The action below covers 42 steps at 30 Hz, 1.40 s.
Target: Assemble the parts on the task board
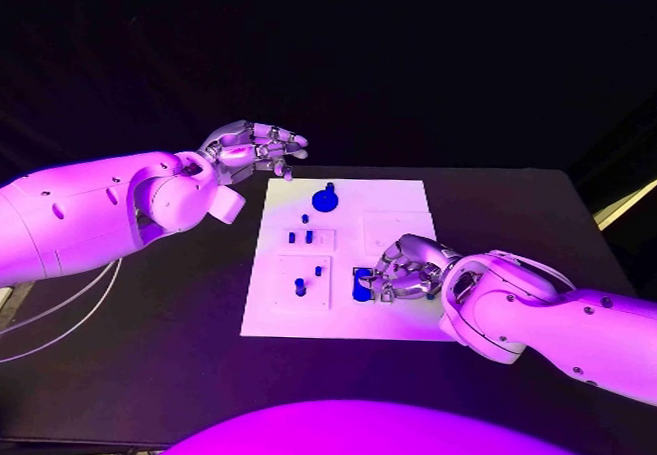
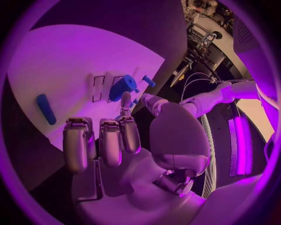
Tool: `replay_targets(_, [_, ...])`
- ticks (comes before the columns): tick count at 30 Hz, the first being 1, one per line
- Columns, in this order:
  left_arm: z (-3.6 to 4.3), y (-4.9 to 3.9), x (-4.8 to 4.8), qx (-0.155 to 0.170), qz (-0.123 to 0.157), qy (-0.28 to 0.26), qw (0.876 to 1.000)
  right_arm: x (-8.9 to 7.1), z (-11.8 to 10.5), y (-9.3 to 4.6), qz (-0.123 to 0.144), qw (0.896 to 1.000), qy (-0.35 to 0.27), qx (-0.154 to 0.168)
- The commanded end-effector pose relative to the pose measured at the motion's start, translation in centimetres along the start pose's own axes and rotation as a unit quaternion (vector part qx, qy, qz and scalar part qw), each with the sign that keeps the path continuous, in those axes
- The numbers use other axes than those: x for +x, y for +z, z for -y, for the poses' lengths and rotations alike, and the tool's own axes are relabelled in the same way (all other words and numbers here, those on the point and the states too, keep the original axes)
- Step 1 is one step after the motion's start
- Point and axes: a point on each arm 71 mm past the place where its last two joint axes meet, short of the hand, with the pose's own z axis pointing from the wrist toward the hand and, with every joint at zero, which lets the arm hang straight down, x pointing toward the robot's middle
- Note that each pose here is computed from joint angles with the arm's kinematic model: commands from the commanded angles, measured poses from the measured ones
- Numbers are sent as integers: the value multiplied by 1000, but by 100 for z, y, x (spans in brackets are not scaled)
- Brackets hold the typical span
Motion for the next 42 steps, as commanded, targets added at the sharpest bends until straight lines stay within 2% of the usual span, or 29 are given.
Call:
replay_targets(1, [7, 5, 13, 2, -2, -1, 1000, 36, 5, -16, -25, 1000, -5, -2])
replay_targets(6, [8, 5, 13, 3, -2, 0, 1000, 65, 48, -9, -42, 999, -14, 10])
replay_targets(22, [7, 0, 7, 3, -1, 0, 1000, 19, 149, 55, -8, 999, -17, 44])
replay_targets(34, [6, -6, 1, 2, -1, 0, 1000, 4, 204, 69, -10, 998, -35, 55])
replay_targets(42, [5, -8, -1, 2, -1, 0, 1000, 1, 199, 58, -8, 998, -38, 51])
